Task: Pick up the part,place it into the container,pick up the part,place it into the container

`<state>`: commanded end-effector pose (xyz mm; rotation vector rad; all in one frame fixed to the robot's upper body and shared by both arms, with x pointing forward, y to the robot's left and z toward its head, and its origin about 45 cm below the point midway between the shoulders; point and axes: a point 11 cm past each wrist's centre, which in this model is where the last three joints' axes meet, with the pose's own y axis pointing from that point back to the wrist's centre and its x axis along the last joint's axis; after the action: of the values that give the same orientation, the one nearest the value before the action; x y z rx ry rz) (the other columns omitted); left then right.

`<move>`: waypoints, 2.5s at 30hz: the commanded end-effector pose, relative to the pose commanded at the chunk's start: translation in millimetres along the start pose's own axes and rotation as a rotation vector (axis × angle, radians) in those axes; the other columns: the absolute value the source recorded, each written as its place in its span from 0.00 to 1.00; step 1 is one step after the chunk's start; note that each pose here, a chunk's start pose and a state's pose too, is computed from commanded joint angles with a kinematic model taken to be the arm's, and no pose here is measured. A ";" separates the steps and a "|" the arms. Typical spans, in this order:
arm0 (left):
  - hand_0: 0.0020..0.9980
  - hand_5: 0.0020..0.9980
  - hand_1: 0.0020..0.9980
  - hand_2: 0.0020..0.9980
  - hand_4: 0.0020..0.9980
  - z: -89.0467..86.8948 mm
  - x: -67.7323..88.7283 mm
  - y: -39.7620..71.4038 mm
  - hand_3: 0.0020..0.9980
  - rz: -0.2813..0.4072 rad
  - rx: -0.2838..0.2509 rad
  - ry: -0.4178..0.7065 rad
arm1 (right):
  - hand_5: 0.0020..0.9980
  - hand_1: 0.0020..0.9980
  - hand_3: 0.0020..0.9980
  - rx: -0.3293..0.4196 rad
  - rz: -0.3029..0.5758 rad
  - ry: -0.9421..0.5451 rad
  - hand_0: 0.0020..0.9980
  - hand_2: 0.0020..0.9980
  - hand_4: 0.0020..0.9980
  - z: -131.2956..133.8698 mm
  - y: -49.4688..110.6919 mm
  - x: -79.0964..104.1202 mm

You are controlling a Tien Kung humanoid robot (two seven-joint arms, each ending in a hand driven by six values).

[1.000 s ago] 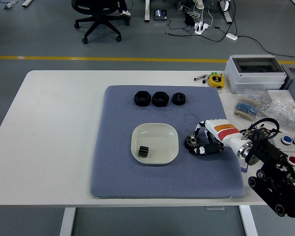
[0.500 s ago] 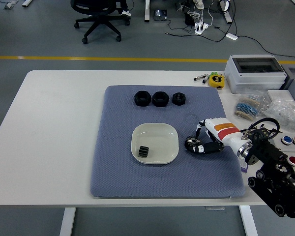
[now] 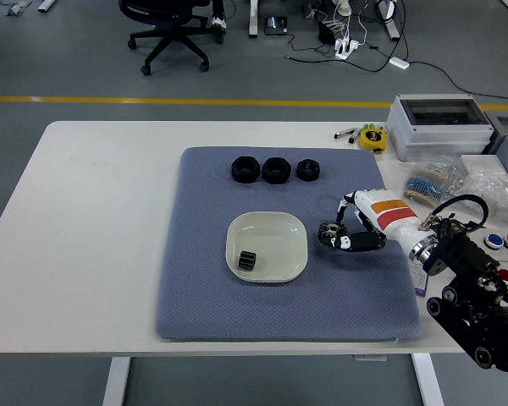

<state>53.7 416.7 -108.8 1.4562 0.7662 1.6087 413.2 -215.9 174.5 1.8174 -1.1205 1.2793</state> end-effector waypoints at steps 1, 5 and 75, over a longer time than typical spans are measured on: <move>0.69 0.58 0.66 0.66 0.61 -0.1 0.0 0.0 0.55 0.000 0.000 0.000 | 0.55 0.00 0.21 0.005 0.004 -0.001 0.00 0.03 0.88 -1.7 -0.5 1.1; 0.69 0.58 0.66 0.66 0.61 -0.1 0.0 0.0 0.55 0.000 0.000 -0.001 | 0.55 0.00 0.21 0.047 0.025 -0.004 0.00 0.03 0.88 -16.6 -4.6 7.8; 0.68 0.58 0.66 0.66 0.61 0.1 3.3 -0.8 0.55 0.001 0.005 -0.021 | 0.72 0.75 0.81 -0.152 0.189 -0.962 0.74 0.80 1.00 -4.1 14.4 11.6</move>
<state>53.9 420.0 -107.8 1.4747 0.7582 1.5909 400.4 -221.8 187.2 2.2905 -1.8460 0.3173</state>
